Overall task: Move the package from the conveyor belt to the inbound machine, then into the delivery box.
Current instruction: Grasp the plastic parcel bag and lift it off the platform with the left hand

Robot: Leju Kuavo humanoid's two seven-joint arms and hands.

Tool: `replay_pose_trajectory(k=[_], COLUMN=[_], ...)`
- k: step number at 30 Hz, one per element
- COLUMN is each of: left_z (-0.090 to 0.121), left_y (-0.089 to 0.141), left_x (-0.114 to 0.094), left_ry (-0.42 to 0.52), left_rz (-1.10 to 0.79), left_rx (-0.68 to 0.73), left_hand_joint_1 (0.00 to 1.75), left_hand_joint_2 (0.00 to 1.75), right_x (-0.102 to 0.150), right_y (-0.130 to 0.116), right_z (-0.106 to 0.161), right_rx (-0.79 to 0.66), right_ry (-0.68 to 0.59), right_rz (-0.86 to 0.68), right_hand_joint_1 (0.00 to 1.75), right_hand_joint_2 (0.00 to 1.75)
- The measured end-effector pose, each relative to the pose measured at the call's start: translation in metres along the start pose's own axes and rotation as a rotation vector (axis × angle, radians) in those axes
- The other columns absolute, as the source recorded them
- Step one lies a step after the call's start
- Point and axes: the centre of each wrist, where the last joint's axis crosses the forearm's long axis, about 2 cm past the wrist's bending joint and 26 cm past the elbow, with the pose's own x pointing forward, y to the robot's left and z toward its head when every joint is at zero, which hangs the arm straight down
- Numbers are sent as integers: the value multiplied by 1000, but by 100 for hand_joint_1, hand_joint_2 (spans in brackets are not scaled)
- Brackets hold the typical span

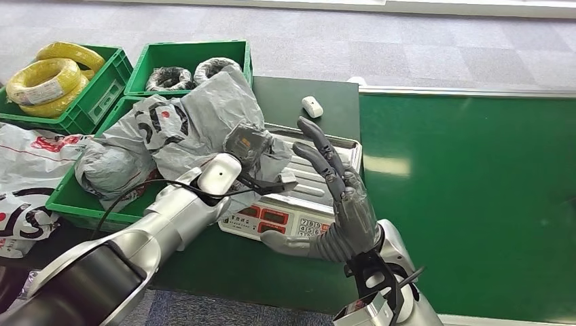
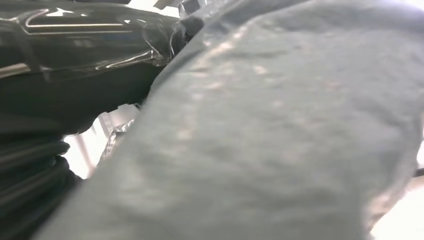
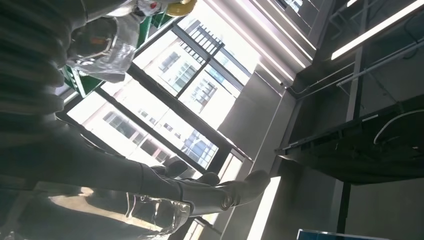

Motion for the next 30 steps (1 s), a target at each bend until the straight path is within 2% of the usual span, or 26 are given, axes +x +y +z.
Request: replay_pose_trajectory(k=[7,11,14,21,26,30], left_z=[-1,2,6,16,34,48], left_y=[12,11,10,-1,-18,-29], left_x=[-61,-103,-133,-167,-203,-223], left_ry=[211,364,431,570,743,805], left_rz=[26,10,-1,-19,-79,-131], left_rx=[65,-18,-63,-192,-361,-452], left_hand_joint_1=[158,159,158,161,159,159], left_hand_joint_2=[175,175,175,175,175,175], right_x=[0,1,2,2,2,2], right_y=[1,4,5,6,6,6], right_z=[6,10,12,14,15,16], right_rx=[2,-12,-20,-27,-55,-58], right_ry=[24,38,48,53,57,57], right_rz=[-10,-19,-23,-20,-17,-16], right_hand_joint_1=[0,0,0,0,0,0], right_hand_joint_2=[175,175,175,175,175,175])
